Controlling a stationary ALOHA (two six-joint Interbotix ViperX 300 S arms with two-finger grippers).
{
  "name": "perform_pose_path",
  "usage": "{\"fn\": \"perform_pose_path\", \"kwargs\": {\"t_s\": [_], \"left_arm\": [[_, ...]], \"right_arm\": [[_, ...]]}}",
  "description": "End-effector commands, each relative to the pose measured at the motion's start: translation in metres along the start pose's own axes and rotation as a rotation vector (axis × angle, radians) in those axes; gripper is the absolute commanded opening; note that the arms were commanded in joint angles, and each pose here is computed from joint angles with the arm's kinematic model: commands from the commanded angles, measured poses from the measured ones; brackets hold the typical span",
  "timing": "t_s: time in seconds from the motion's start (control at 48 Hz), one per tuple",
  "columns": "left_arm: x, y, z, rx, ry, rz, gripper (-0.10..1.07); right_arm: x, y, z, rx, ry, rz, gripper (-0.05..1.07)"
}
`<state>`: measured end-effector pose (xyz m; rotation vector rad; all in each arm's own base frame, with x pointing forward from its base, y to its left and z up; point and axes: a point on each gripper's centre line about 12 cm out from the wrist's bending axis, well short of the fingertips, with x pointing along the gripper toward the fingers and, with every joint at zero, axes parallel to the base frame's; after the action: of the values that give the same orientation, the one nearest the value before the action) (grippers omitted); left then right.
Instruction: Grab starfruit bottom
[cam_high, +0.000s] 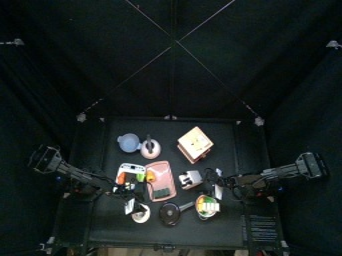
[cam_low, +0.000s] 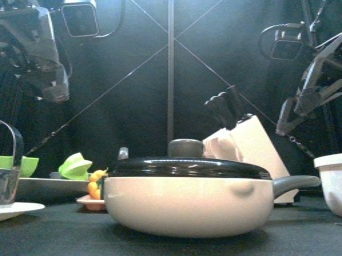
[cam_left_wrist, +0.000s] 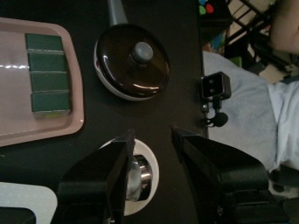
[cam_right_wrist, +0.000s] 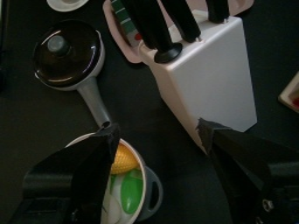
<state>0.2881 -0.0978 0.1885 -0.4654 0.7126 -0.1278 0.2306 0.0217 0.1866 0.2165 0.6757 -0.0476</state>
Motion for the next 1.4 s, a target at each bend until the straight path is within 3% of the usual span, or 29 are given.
{"fn": "perform_pose_path", "kwargs": {"t_s": [0.0,0.188,0.479,0.688,0.812,0.938,1.083,1.167,1.375], "left_arm": [[-0.01,-0.004,0.018,-0.028,-0.059,-0.021,0.78],[-0.019,-0.004,0.025,-0.046,-0.031,-0.019,0.78],[-0.02,-0.016,0.036,0.033,0.153,0.002,0.77],[-0.015,-0.014,0.038,0.074,0.272,0.069,0.77],[-0.017,-0.011,0.04,0.087,0.32,0.149,0.77],[-0.023,0.001,0.04,0.134,0.345,0.298,0.77],[-0.032,0.01,0.036,0.077,0.33,0.446,0.77],[-0.035,0.018,0.029,0.039,0.315,0.521,0.78],[-0.035,0.032,-0.005,-0.001,0.324,0.598,0.83]], "right_arm": [[-0.001,0.002,0.005,0.005,-0.019,0.008,1.0],[-0.001,0.002,0.005,0.005,-0.019,0.008,1.0],[0.0,0.002,0.005,0.008,-0.015,0.008,1.0],[0.002,0.001,0.003,0.007,-0.005,0.005,1.0],[0.002,0.001,0.003,0.007,-0.002,0.004,1.0],[0.002,0.001,0.003,0.007,-0.002,0.004,1.0],[0.002,0.001,0.003,0.005,-0.002,0.004,1.0],[0.002,0.001,0.003,0.005,-0.002,0.004,1.0],[0.003,0.001,0.003,0.004,-0.001,0.003,1.0]]}}
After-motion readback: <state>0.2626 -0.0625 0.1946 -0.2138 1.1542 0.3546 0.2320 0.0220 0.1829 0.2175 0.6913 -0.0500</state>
